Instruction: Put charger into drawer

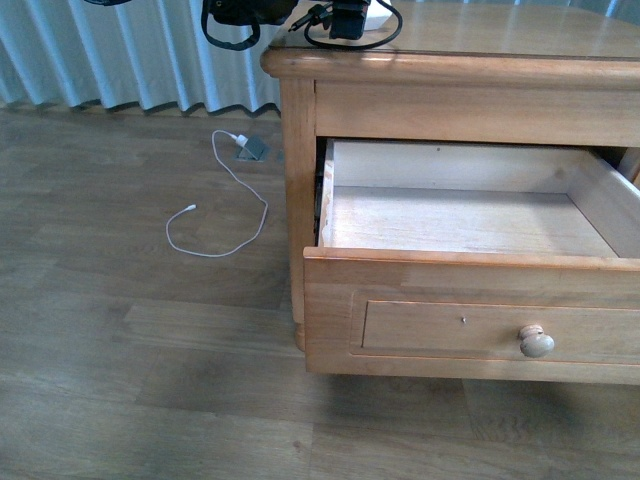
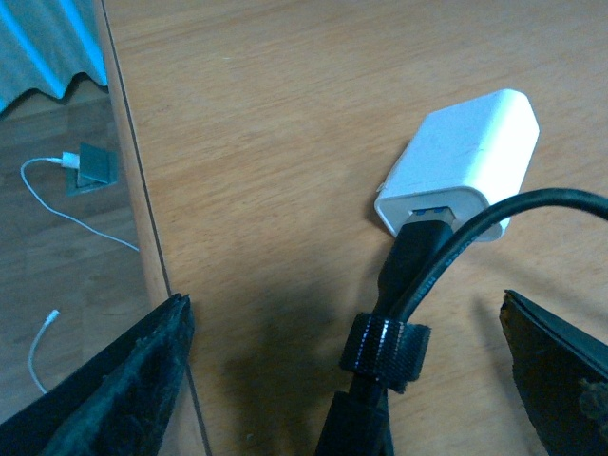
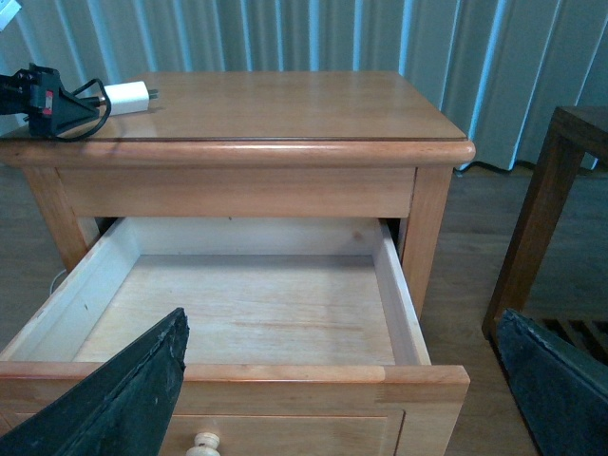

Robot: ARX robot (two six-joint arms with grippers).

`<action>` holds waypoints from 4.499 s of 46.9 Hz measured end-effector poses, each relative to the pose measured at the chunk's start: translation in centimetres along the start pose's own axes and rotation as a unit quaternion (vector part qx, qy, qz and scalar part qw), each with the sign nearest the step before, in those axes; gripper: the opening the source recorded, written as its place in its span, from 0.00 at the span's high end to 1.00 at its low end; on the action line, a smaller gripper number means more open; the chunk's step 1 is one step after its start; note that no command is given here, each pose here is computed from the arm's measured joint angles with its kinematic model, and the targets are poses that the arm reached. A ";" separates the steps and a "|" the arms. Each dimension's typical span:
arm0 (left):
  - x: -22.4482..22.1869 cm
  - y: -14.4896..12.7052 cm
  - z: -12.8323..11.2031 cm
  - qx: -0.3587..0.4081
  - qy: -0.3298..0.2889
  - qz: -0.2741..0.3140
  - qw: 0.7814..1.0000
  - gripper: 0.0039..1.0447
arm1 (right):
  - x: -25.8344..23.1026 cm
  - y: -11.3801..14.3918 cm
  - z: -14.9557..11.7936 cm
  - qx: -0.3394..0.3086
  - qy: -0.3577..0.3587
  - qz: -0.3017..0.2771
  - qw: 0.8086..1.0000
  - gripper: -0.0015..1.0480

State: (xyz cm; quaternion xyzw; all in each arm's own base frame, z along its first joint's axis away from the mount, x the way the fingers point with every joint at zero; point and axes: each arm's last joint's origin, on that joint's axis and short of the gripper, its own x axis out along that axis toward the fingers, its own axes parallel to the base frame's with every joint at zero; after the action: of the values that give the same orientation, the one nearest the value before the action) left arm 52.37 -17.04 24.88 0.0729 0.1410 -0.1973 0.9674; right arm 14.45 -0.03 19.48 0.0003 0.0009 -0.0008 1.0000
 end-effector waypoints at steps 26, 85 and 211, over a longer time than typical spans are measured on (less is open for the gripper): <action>0.1 -0.4 0.0 0.031 -0.001 0.018 0.999 0.91 | 0.0 0.0 0.0 0.000 0.000 0.000 1.000 0.08; -6.6 -12.1 -5.3 0.025 0.006 -0.157 0.987 0.94 | 0.0 0.0 0.0 0.000 0.000 0.000 1.000 0.08; -41.7 -2.2 -20.2 -0.077 -0.139 0.196 0.968 0.96 | 0.0 0.0 0.0 0.000 0.000 0.000 1.000 0.08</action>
State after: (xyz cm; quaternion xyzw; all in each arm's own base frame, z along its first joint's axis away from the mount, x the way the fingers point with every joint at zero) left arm 9.77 -0.03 18.04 -0.0033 0.0031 -0.0006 1.0000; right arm 14.44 -0.02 19.48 0.0003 0.0007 -0.0004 1.0000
